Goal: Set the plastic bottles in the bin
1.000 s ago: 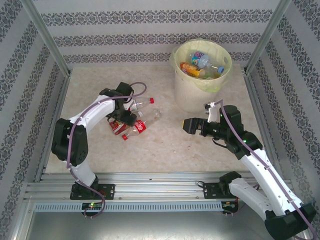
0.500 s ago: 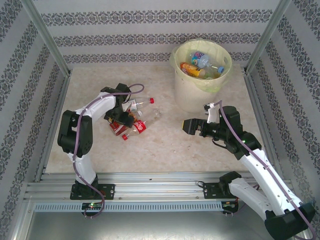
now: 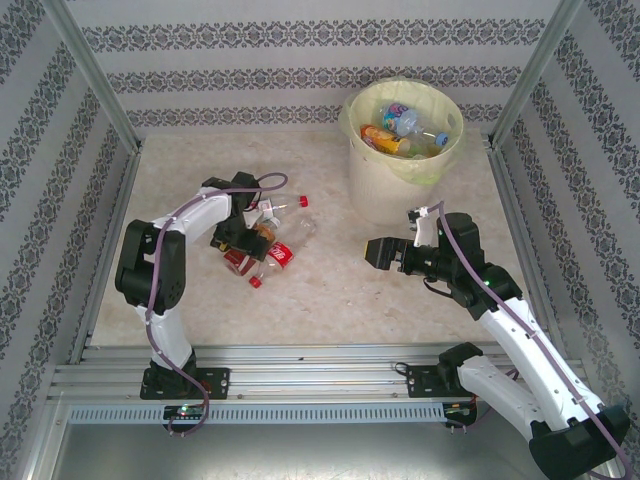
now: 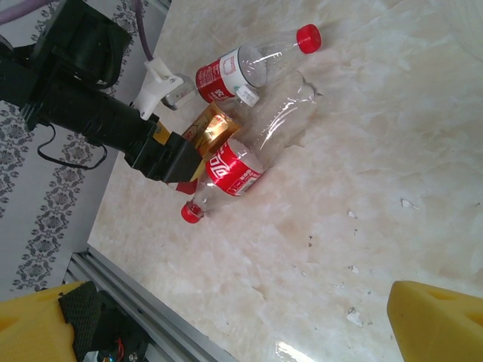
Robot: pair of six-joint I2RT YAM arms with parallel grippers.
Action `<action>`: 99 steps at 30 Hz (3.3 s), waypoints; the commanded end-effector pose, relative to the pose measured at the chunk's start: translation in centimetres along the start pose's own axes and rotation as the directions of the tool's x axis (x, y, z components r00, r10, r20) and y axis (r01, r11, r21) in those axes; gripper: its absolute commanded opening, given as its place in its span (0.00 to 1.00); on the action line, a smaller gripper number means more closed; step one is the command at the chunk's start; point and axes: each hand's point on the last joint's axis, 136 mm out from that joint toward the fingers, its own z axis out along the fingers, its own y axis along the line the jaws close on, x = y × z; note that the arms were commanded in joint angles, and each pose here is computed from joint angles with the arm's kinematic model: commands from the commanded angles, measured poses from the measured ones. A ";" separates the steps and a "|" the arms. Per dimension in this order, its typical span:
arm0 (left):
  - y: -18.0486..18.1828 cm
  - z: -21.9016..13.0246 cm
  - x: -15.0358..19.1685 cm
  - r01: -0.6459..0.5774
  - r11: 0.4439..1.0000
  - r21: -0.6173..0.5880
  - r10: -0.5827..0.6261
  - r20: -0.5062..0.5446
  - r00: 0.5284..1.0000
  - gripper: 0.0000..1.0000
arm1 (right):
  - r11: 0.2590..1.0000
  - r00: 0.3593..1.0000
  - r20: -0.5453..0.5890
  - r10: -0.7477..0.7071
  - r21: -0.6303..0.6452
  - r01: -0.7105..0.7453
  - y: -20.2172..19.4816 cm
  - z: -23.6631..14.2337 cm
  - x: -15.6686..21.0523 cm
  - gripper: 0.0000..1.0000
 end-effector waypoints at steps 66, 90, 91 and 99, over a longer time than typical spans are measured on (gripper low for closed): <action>-21.2 -18.9 2.4 -0.520 0.780 0.347 0.107 0.745 0.658 0.66 | 0.989 0.995 0.001 0.104 -0.104 -0.103 7.7 9.2 -5.3 0.84; -22.9 -22.6 1.3 -0.592 0.713 0.376 -0.037 0.863 0.504 1.00 | 0.993 0.979 0.186 -0.081 0.096 0.064 6.2 -1.1 -10.1 0.59; -22.9 -22.8 1.3 -0.594 0.710 0.377 -0.043 0.866 0.498 1.00 | 0.991 0.975 0.202 -0.095 0.109 0.074 6.1 -1.8 -10.7 0.59; -22.1 -22.9 2.0 -0.595 0.723 0.350 -0.046 0.884 0.465 1.00 | 0.967 0.920 0.339 -0.199 0.219 0.128 6.5 -7.2 -17.4 0.59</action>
